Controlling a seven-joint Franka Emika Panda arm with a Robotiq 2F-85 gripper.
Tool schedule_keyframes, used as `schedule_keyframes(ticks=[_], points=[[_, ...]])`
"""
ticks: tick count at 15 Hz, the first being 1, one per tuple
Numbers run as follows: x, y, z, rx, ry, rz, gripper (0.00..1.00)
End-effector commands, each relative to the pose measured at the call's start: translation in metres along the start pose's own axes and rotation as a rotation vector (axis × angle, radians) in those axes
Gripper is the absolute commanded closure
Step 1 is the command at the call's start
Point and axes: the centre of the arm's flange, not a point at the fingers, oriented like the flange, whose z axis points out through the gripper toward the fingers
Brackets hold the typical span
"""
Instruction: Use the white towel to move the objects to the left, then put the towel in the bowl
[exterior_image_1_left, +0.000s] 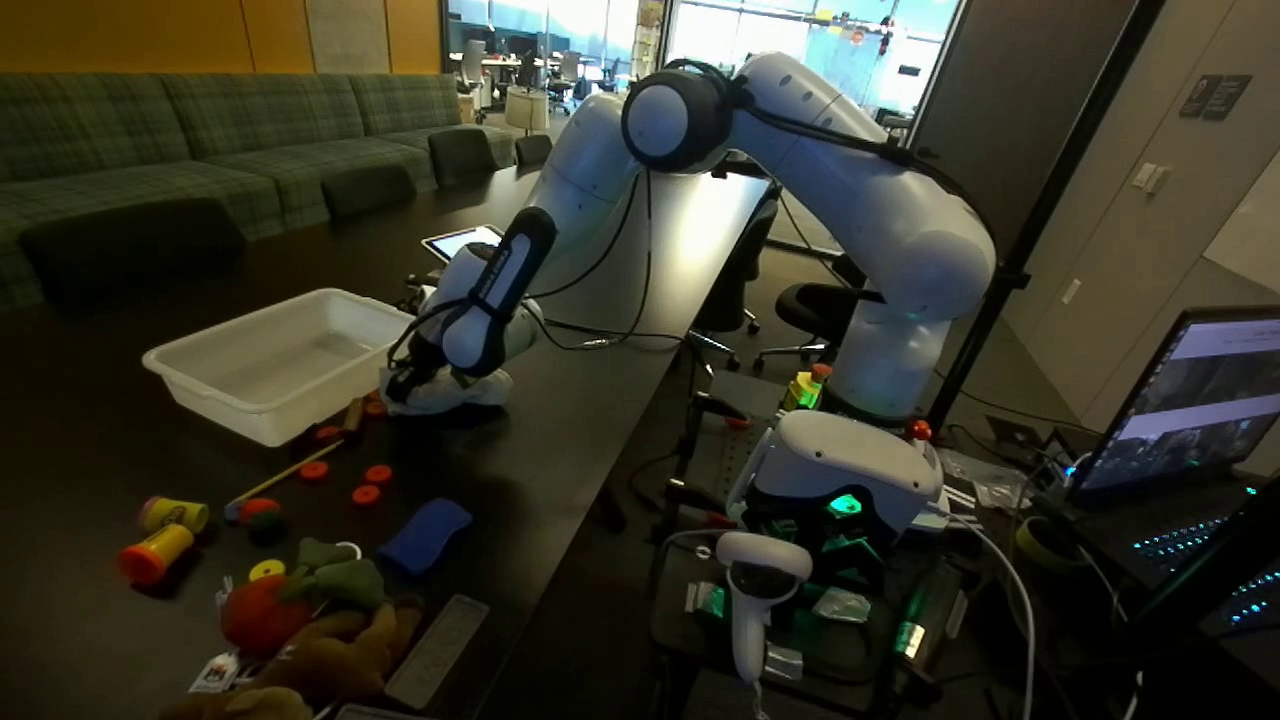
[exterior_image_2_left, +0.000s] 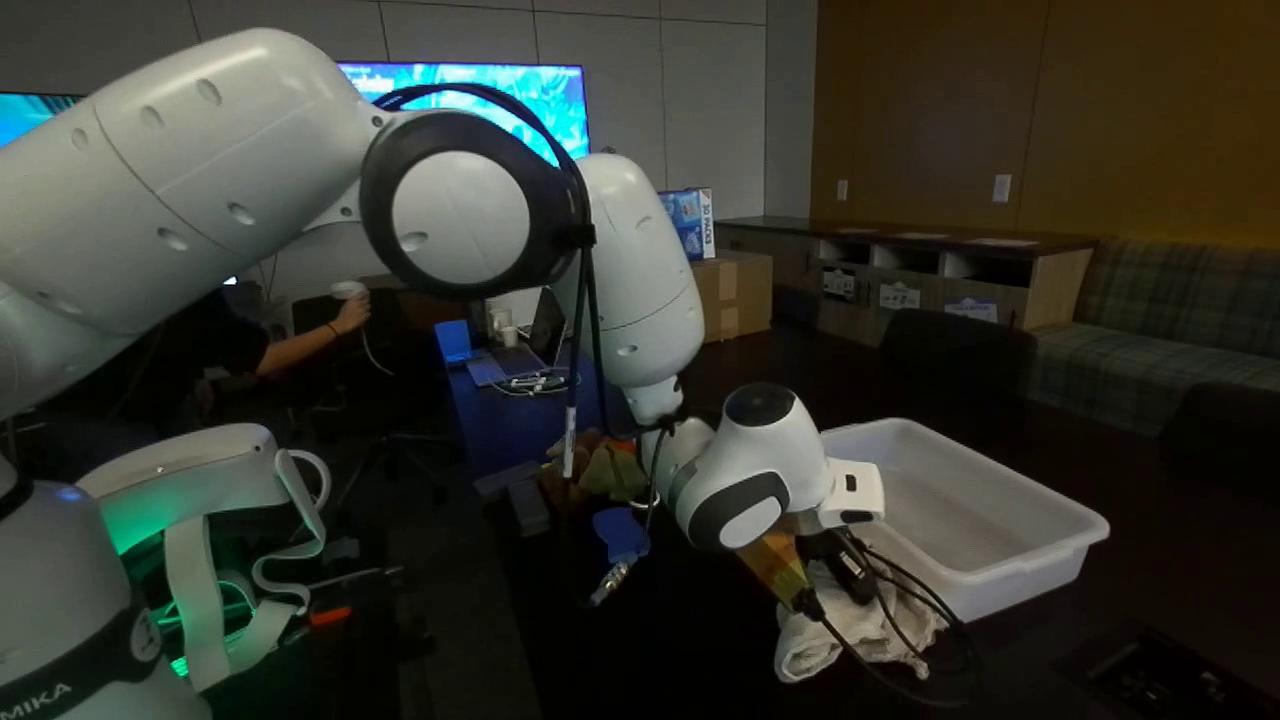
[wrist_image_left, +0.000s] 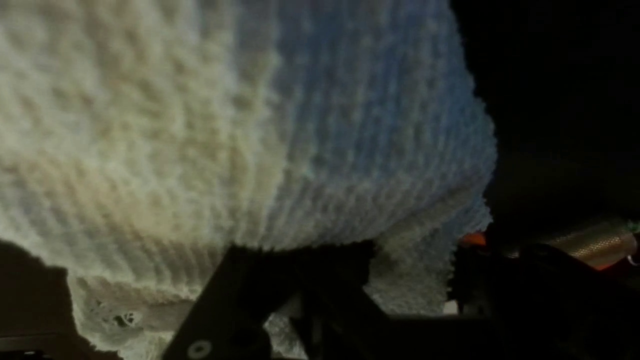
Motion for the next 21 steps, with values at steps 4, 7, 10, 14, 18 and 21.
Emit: schedule_keyframes(ticks=[4, 7, 10, 14, 18, 21], points=[[0.015, -0.038, 0.025, 0.040, 0.035, 0.033, 0.85], [0.010, -0.057, 0.020, 0.073, 0.031, 0.028, 0.85], [0.003, -0.084, 0.014, 0.112, 0.025, 0.016, 0.85], [-0.011, -0.131, 0.007, 0.180, 0.008, 0.002, 0.85], [-0.025, -0.172, -0.004, 0.252, -0.022, -0.007, 0.85], [-0.034, -0.179, -0.011, 0.282, -0.051, -0.016, 0.85]])
